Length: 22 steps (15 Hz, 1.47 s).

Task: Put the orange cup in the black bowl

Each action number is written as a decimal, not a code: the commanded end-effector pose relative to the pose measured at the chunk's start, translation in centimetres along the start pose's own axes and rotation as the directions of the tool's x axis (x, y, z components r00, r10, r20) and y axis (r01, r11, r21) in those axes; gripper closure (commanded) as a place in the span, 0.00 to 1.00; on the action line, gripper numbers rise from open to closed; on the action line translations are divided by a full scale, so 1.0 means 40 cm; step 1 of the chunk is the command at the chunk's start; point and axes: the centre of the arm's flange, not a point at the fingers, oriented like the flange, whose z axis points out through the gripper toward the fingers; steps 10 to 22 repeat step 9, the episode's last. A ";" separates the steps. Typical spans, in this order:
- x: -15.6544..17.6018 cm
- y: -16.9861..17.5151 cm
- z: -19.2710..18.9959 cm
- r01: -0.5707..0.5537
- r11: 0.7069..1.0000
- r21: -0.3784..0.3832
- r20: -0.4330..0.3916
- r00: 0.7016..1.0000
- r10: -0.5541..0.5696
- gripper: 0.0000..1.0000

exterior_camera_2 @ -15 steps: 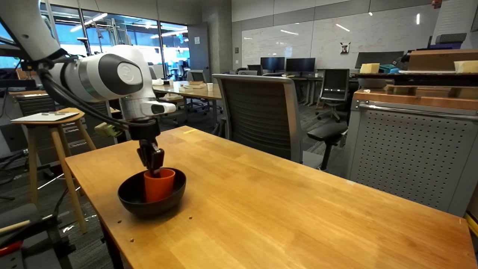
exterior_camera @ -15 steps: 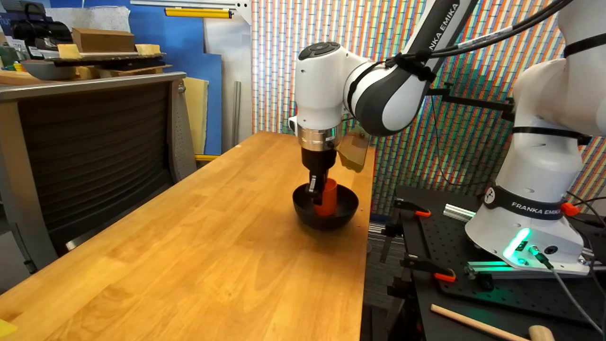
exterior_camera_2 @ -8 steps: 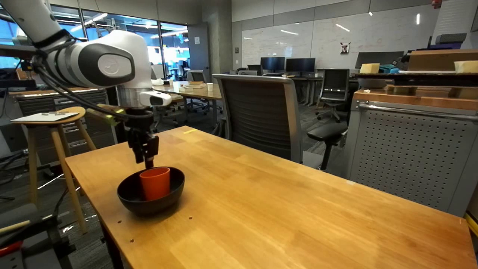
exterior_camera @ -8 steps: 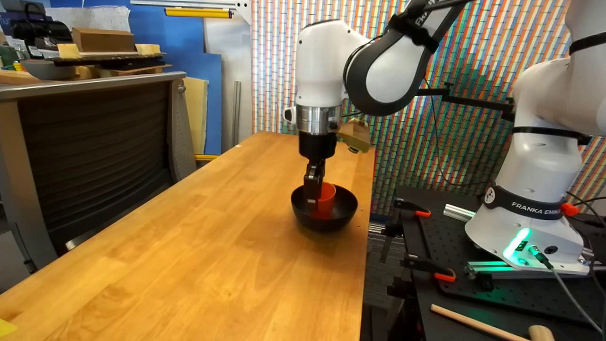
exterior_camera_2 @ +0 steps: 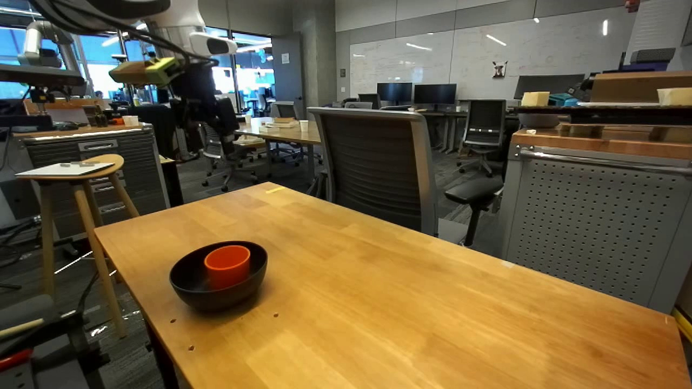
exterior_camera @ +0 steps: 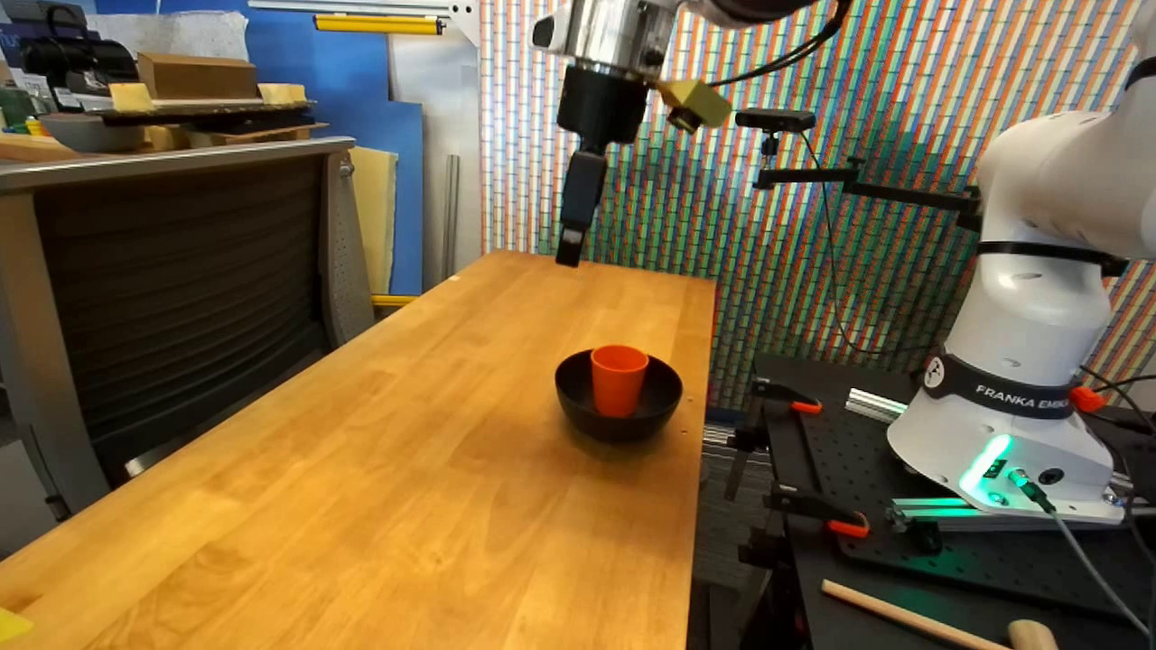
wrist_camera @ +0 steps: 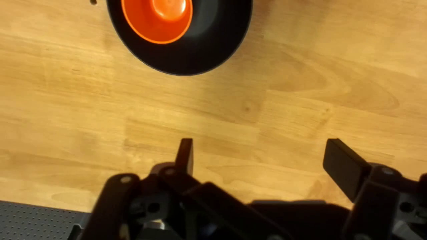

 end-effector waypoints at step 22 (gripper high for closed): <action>-0.044 0.052 -0.127 -0.017 1.000 -0.024 0.077 0.997 0.019 0.00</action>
